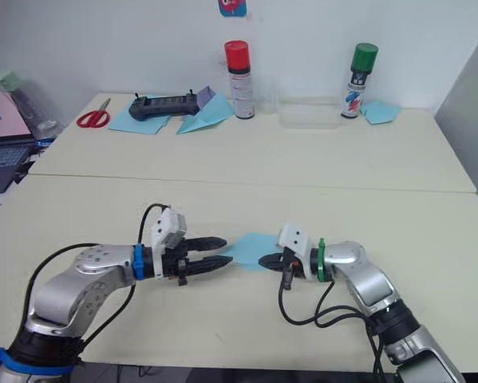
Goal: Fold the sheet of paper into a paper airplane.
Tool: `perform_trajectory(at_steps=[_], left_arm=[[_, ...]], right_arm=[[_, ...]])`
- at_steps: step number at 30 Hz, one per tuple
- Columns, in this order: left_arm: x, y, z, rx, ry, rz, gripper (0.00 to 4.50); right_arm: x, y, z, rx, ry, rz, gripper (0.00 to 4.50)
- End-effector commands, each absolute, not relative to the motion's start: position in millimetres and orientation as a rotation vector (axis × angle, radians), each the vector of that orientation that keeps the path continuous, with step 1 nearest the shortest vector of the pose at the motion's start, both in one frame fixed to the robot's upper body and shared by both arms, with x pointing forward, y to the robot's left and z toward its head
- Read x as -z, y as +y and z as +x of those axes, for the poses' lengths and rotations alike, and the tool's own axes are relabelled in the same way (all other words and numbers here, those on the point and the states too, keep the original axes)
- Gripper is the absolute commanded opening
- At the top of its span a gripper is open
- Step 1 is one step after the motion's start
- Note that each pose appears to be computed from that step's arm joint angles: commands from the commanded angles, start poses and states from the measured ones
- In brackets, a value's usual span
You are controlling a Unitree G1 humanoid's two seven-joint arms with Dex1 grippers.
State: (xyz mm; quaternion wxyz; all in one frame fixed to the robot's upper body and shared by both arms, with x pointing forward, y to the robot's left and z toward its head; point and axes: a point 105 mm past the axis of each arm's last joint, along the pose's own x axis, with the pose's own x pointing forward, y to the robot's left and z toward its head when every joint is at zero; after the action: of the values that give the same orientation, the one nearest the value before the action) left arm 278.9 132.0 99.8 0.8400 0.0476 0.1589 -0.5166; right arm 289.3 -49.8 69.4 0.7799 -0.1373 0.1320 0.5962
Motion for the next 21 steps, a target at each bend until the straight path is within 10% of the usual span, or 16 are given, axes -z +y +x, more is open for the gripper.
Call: perform_trajectory(at_steps=[1,4,21], left_arm=[[-93,126,276,1.114,0.326,0.123,1.01],[-79,126,277,1.099,0.356,0.129,0.03],[-78,124,270,1.107,0.425,-0.016,0.03]], right_arm=[[-70,-58,289,-1.254,0.298,-0.300,0.00],[-71,-60,287,-1.251,0.304,-0.295,0.00],[-93,-57,274,-1.294,0.273,-0.269,0.00]])
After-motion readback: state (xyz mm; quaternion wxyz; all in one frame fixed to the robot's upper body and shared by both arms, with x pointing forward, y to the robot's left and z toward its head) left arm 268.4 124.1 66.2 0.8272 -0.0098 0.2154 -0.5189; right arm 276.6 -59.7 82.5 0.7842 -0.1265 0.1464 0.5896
